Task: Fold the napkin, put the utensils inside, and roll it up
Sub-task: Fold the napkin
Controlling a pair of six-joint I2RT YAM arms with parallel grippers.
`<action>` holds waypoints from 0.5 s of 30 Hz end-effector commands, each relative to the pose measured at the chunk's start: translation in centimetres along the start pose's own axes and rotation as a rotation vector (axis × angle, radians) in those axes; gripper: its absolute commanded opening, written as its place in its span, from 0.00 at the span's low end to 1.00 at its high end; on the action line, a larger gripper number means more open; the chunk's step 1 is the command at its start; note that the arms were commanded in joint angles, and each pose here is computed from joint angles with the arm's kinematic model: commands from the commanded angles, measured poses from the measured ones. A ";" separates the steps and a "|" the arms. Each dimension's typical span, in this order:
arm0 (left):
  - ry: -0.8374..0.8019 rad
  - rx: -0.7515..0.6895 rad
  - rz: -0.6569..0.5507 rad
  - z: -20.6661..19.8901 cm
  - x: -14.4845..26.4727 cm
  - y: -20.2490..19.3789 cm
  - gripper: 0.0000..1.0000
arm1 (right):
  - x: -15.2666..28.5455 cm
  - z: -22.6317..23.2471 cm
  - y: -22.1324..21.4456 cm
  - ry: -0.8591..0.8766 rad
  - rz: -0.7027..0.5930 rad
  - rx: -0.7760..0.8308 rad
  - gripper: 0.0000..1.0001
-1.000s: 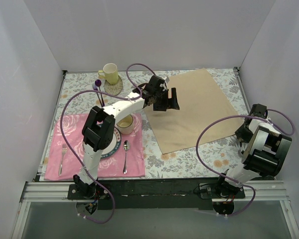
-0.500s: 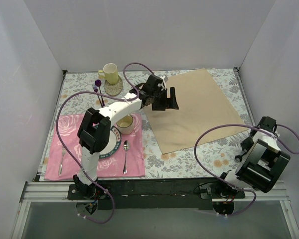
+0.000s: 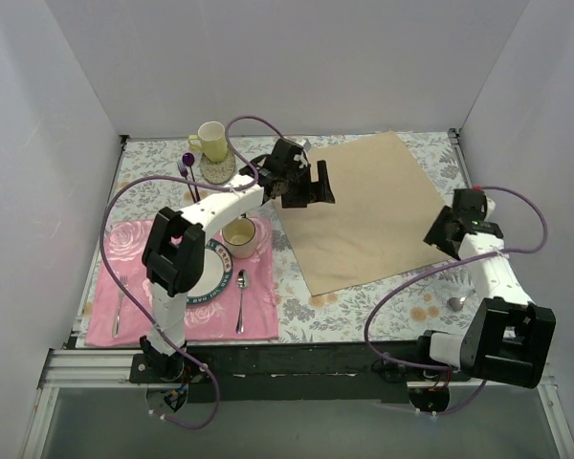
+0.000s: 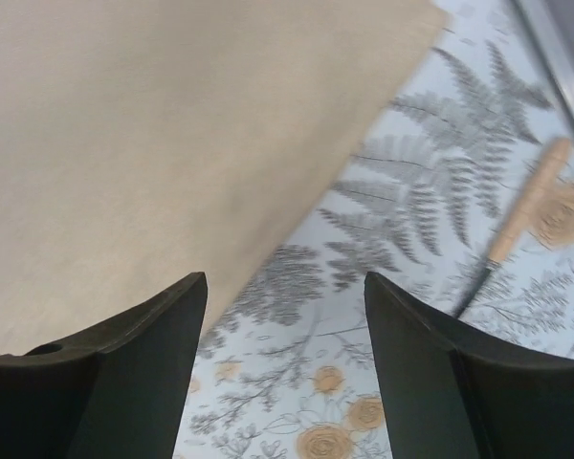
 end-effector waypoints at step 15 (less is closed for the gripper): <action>0.103 0.189 -0.265 6.2 11.2 8.2 0.88 | 9.7 18.4 -20.0 0.564 0.162 1.309 0.49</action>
Point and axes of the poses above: each gripper's point midway between its finger pads, its own x axis back along the fingers, its own z axis along the line the jaws close on, y = z × x, the point moved 4 cm from there along x, back along the fingers, and after that the axes turned 8 degrees about -x, right-handed, at the moved point
